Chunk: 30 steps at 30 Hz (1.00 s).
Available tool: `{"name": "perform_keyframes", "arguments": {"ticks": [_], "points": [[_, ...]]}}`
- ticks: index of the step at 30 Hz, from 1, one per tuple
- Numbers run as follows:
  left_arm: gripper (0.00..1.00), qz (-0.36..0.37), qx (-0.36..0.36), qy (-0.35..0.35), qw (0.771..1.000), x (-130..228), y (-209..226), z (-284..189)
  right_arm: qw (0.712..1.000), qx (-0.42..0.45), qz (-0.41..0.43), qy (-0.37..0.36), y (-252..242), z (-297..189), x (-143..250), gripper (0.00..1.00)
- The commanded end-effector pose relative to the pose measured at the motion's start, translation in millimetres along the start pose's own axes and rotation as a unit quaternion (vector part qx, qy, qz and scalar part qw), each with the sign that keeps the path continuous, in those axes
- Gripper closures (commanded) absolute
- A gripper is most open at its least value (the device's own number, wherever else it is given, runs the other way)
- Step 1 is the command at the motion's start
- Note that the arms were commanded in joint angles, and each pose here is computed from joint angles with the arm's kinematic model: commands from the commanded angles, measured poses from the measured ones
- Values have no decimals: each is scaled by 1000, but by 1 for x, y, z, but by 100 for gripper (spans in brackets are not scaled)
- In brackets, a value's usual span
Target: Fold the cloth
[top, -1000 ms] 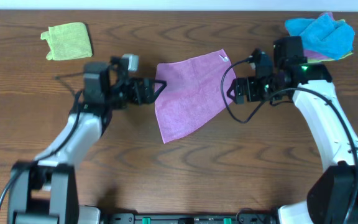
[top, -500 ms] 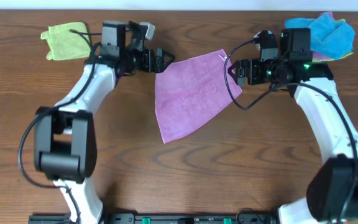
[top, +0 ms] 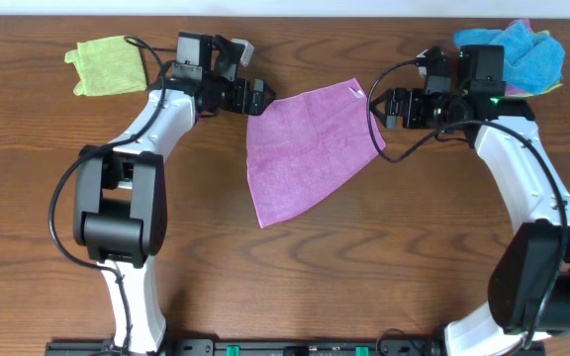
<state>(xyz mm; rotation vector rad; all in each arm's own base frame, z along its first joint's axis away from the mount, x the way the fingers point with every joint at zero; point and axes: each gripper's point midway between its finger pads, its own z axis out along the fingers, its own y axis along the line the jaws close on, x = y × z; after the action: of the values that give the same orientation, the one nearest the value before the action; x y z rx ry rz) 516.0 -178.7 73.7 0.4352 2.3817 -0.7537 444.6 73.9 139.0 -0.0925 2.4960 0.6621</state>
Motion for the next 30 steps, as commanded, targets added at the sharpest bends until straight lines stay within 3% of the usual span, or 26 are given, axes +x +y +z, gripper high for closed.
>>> {"name": "perform_keyframes", "arguments": {"ticks": [1, 30], "points": [[5, 18, -16, -4, 1000, -3, 10, 10, 1000, -15, 8, -1, 4, -1, -1, 1], [5, -40, -8, 136, 990, 73, 7, 9, 1000, -23, 20, 3, 7, -1, 1, 1]]}}
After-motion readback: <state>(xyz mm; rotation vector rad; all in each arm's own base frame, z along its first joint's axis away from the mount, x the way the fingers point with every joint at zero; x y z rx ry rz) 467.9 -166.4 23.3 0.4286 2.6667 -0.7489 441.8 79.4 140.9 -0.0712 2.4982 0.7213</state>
